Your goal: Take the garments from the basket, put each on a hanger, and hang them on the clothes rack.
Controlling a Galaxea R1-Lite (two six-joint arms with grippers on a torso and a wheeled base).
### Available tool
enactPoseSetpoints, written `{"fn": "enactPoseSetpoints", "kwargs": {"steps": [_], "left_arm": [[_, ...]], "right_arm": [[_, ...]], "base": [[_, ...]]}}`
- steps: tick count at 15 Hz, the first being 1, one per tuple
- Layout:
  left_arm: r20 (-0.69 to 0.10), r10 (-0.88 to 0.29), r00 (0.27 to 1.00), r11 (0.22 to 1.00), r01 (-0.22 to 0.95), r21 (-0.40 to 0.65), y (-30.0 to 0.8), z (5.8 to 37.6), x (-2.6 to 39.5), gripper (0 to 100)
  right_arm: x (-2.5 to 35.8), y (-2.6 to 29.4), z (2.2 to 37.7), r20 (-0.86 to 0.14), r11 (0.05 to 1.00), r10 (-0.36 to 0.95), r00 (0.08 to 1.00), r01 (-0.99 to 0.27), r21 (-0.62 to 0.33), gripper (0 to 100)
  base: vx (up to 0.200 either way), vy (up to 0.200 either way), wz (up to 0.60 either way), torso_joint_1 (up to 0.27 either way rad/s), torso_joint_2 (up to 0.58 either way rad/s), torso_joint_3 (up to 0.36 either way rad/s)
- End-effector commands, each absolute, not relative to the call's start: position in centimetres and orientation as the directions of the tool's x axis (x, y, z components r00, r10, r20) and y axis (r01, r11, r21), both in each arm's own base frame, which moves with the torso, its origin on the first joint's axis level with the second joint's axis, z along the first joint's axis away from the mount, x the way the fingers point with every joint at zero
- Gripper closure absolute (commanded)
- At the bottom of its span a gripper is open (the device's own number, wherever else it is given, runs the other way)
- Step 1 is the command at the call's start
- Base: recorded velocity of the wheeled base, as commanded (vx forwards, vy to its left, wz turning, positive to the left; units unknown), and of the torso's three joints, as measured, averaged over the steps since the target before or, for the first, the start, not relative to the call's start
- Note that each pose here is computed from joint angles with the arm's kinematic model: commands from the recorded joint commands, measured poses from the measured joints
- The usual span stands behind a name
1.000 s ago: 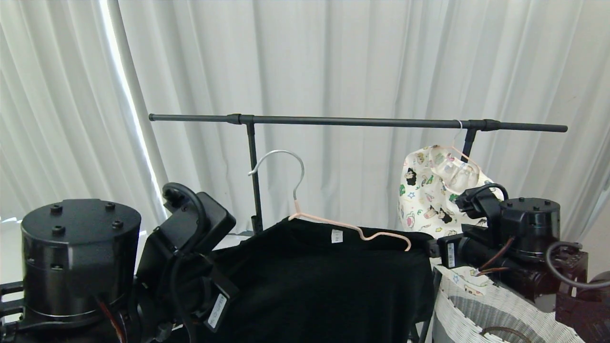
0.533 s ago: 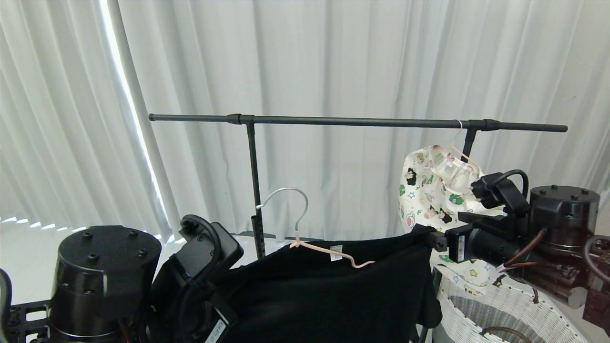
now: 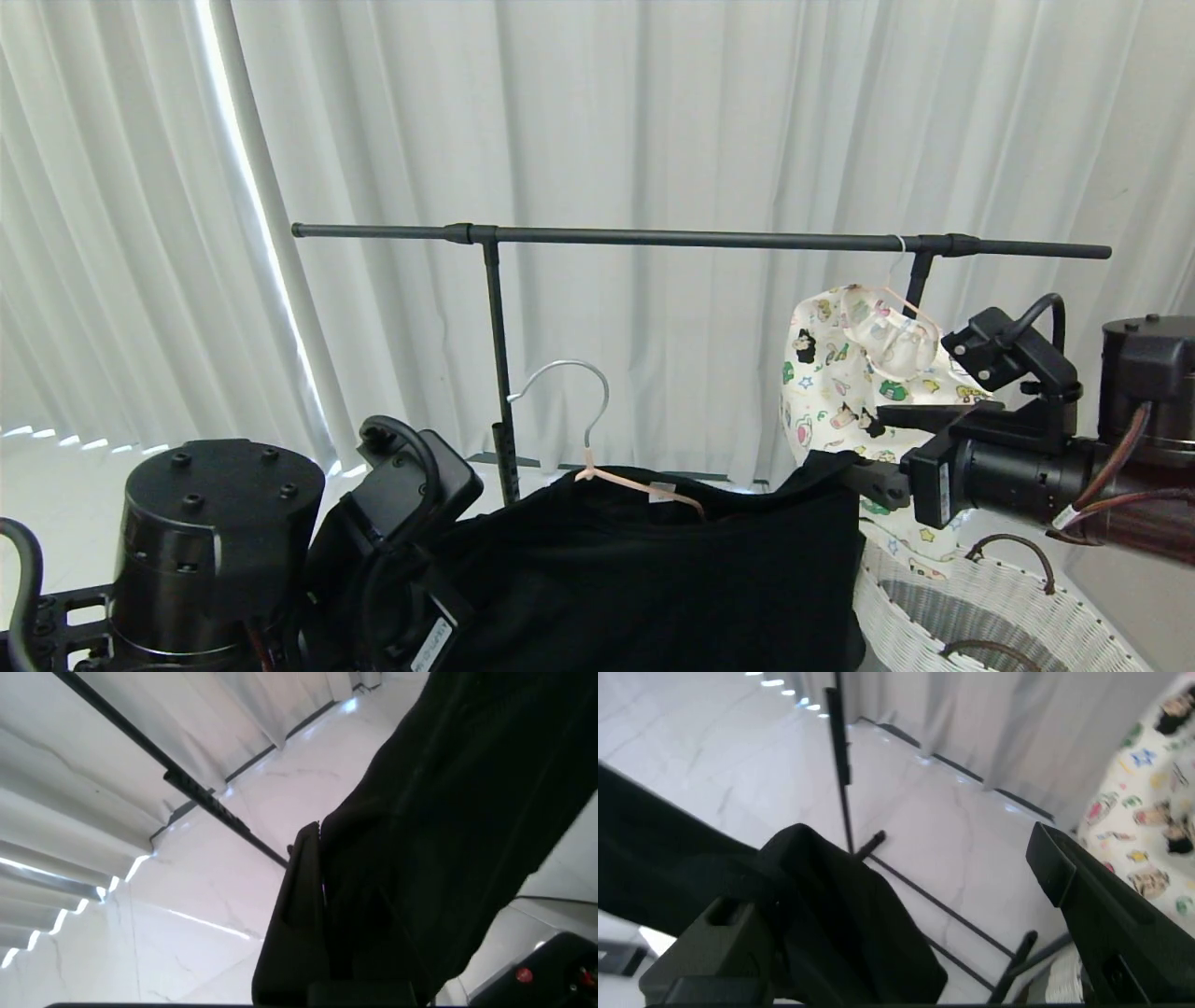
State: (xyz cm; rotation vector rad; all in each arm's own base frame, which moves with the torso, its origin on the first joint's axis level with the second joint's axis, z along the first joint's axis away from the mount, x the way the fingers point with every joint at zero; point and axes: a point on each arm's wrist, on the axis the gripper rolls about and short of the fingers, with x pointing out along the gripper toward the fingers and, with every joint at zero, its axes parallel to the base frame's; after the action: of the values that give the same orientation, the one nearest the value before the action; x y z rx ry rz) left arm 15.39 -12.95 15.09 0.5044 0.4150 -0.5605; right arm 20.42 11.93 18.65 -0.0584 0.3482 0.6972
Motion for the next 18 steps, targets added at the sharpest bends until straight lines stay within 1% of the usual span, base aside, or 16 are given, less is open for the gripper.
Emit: {"fn": "enactPoseSetpoints", "kwargs": {"steps": [1,2,3,7,8,10,11,12,15,17,18], "left_arm": [[-0.494,-0.397,0.773,0.734,0.591,0.335,-13.0,15.0,15.4,100],[-0.485,-0.401,0.777,0.736,0.588,0.334,-13.0,15.0,15.4,100],[-0.48,-0.403,0.779,0.738,0.587,0.334,-13.0,15.0,15.4,100],[-0.472,-0.406,0.783,0.739,0.585,0.335,-13.0,15.0,15.4,100],[-0.472,-0.406,0.782,0.739,0.585,0.334,-12.9,15.0,15.4,100],[-0.474,-0.405,0.782,0.739,0.585,0.334,-12.9,14.9,15.4,100],[-0.478,-0.404,0.78,0.738,0.586,0.334,-12.9,14.8,15.3,100],[-0.476,-0.412,0.777,0.735,0.592,0.33,-13.0,14.9,15.3,100],[-0.469,-0.41,0.782,0.744,0.584,0.325,-13.1,15.1,15.7,100],[-0.448,-0.415,0.792,0.768,0.569,0.295,-13.2,15.5,15.9,100],[-0.44,-0.418,0.795,0.771,0.566,0.292,-13.3,15.6,15.9,100]], "right_arm": [[20.3,12.0,20.0,-0.341,0.734,0.644,0.685,-0.679,0.019,0],[20.2,12.1,20.3,-0.356,0.691,0.678,0.643,-0.722,0.011,0],[20.2,12.2,20.6,-0.364,0.663,0.703,0.611,-0.749,0.024,0],[20.3,12.3,21.0,-0.397,0.657,0.701,0.592,-0.753,0.036,0],[20.8,12.3,20.6,-0.411,0.664,0.685,0.601,-0.747,0.014,0],[22.5,11.5,19.7,-0.417,0.68,0.628,0.657,-0.724,-0.118,0],[23.6,11.7,19.5,-0.38,0.678,0.627,0.68,-0.716,-0.163,0],[24.0,11.9,19.6,-0.349,0.685,0.628,0.696,-0.707,-0.178,0],[23.2,12.2,19.5,-0.359,0.661,0.65,0.67,-0.731,-0.169,0],[21.9,12.3,19.7,-0.386,0.593,0.708,0.592,-0.794,-0.13,0],[21.7,12.4,19.6,-0.394,0.573,0.72,0.571,-0.81,-0.124,0]], "base": [[0.0,0.0,0.0,0.0,0.0,0.0],[0.0,0.0,0.0,0.0,0.0,0.0],[0.0,0.0,0.0,0.0,0.0,0.0],[0.0,0.0,0.0,0.0,0.0,0.0],[0.0,0.0,0.0,0.0,0.0,0.0],[0.0,0.0,0.0,0.0,0.0,0.0],[0.0,0.0,0.0,0.0,0.0,0.0],[0.0,0.0,0.0,0.0,0.0,0.0],[0.0,0.0,0.0,0.0,0.0,0.0],[0.0,0.0,0.0,0.0,0.0,0.0],[0.0,0.0,0.0,0.0,0.0,0.0]]}}
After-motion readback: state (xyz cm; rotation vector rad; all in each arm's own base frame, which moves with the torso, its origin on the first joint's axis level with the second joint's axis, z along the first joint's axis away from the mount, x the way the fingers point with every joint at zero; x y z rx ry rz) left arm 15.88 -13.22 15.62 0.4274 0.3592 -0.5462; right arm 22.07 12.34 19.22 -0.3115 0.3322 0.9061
